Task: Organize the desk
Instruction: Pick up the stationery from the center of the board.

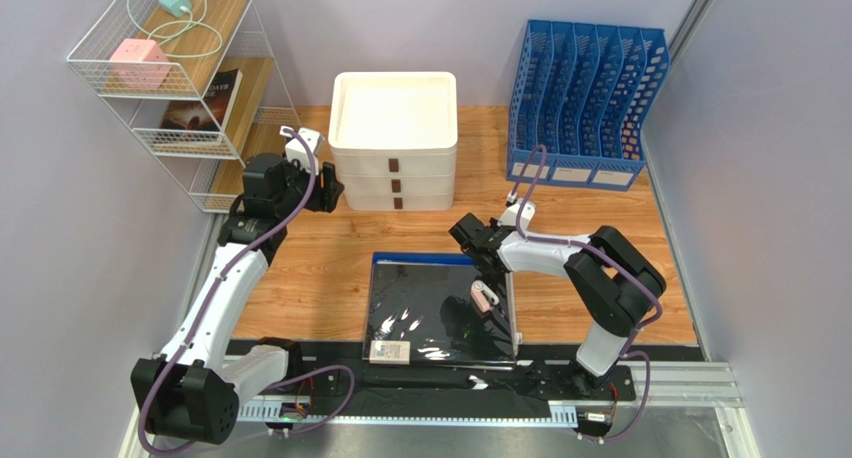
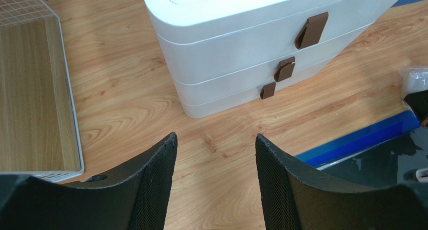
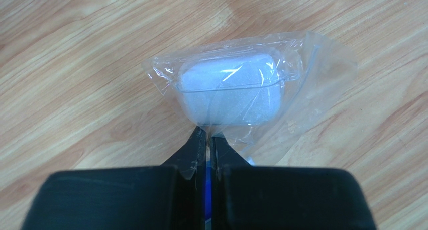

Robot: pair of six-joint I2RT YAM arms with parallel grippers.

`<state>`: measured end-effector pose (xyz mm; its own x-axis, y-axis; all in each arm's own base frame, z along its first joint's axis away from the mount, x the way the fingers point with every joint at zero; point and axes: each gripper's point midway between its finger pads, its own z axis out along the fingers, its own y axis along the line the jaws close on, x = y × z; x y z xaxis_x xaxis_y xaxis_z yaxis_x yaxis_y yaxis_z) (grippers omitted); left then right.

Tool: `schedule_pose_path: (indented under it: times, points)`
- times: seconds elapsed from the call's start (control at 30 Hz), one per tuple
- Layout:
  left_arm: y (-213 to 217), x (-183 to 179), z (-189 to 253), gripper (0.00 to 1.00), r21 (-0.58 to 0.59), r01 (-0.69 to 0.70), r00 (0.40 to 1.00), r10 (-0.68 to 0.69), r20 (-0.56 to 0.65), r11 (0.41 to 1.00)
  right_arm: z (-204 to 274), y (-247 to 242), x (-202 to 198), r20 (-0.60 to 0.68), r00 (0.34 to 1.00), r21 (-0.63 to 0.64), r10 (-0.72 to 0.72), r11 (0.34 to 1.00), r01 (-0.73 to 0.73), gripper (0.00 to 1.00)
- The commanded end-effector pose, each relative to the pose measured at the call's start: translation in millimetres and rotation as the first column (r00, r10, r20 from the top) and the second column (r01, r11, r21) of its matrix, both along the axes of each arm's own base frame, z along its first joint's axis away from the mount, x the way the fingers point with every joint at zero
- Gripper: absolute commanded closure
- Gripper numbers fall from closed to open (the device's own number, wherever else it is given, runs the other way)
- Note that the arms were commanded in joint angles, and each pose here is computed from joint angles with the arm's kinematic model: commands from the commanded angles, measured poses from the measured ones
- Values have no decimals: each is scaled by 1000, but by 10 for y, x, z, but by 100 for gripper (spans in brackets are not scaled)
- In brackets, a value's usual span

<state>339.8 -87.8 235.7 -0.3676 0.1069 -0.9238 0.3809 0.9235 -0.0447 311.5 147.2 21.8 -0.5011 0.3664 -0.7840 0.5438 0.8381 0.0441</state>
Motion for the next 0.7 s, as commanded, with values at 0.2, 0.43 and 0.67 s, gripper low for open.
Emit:
schedule_pose_path:
  times: [0.2, 0.43, 0.67]
  points:
    - [63, 98, 36, 36, 7, -33, 999, 33, 41, 999, 1293, 524, 46, 221, 961, -60, 163, 986, -154, 100]
    - [160, 106, 82, 36, 10, -77, 995, 76, 62, 997, 1975, 863, 83, 283, 913, -27, 294, 954, -299, 100]
    - [160, 102, 67, 36, 1, -62, 997, 62, 49, 998, 2533, 1291, 216, 300, 836, -59, 459, 884, -464, 100]
